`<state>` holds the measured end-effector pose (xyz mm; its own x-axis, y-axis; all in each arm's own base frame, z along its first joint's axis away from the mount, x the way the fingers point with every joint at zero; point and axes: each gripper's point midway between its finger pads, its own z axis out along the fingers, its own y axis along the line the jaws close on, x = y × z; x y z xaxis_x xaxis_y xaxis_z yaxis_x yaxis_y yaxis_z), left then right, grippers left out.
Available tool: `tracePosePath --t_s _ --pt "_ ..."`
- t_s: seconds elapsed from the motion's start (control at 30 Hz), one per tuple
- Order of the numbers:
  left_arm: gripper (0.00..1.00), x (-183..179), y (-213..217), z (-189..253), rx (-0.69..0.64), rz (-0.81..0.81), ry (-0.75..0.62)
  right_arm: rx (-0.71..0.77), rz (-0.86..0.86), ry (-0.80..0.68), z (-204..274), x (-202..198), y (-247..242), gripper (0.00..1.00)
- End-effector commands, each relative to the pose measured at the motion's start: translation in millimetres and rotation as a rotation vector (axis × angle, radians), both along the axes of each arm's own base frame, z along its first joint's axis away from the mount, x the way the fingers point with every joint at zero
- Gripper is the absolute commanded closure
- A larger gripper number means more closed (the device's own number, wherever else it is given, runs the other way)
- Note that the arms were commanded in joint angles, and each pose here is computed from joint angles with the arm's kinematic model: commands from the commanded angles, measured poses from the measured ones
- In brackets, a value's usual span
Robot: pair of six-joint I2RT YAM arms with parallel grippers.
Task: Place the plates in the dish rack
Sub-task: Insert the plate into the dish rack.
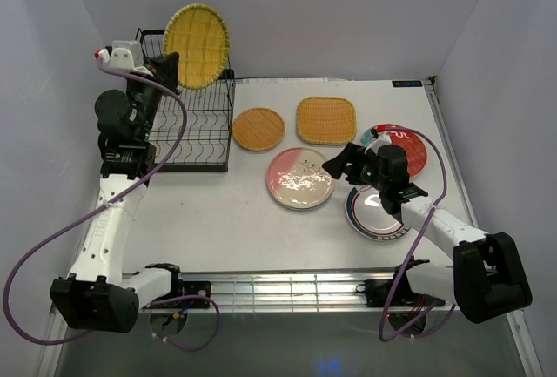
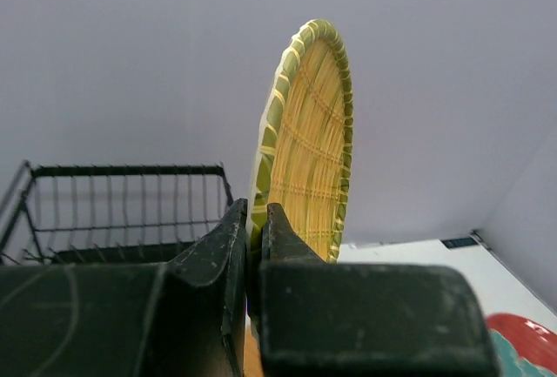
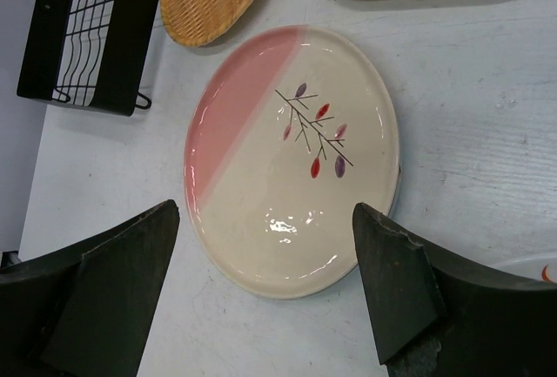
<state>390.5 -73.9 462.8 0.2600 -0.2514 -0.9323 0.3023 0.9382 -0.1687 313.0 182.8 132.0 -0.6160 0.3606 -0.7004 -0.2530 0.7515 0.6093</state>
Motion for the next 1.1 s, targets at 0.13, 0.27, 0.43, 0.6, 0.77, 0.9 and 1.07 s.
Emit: tracePosePath --t_s 0.13,0.27,0.43,0.6,0.77,0.9,1.07 --pt "1.0 10 58 47 0.06 0.171 -0.088 0.014 0.045 -0.036 8 3 8 0.14" --pt "1.0 27 102 50 0.041 0.222 -0.082 0.021 0.056 -0.037 10 1 9 0.14" --pt "1.0 52 145 54 0.034 0.256 -0.067 0.024 0.053 -0.052 15 0 8 0.14" --pt "1.0 81 160 53 0.094 0.294 -0.072 0.025 0.05 -0.058 17 0 8 0.14" --pt "1.0 102 178 53 0.138 0.362 -0.082 0.025 0.052 -0.046 14 0 9 0.14" --pt "1.0 115 194 49 0.148 0.43 -0.074 0.026 0.057 -0.035 12 1 10 0.14" --pt "1.0 129 205 40 0.16 0.476 -0.057 0.029 0.065 -0.029 11 1 11 0.14"
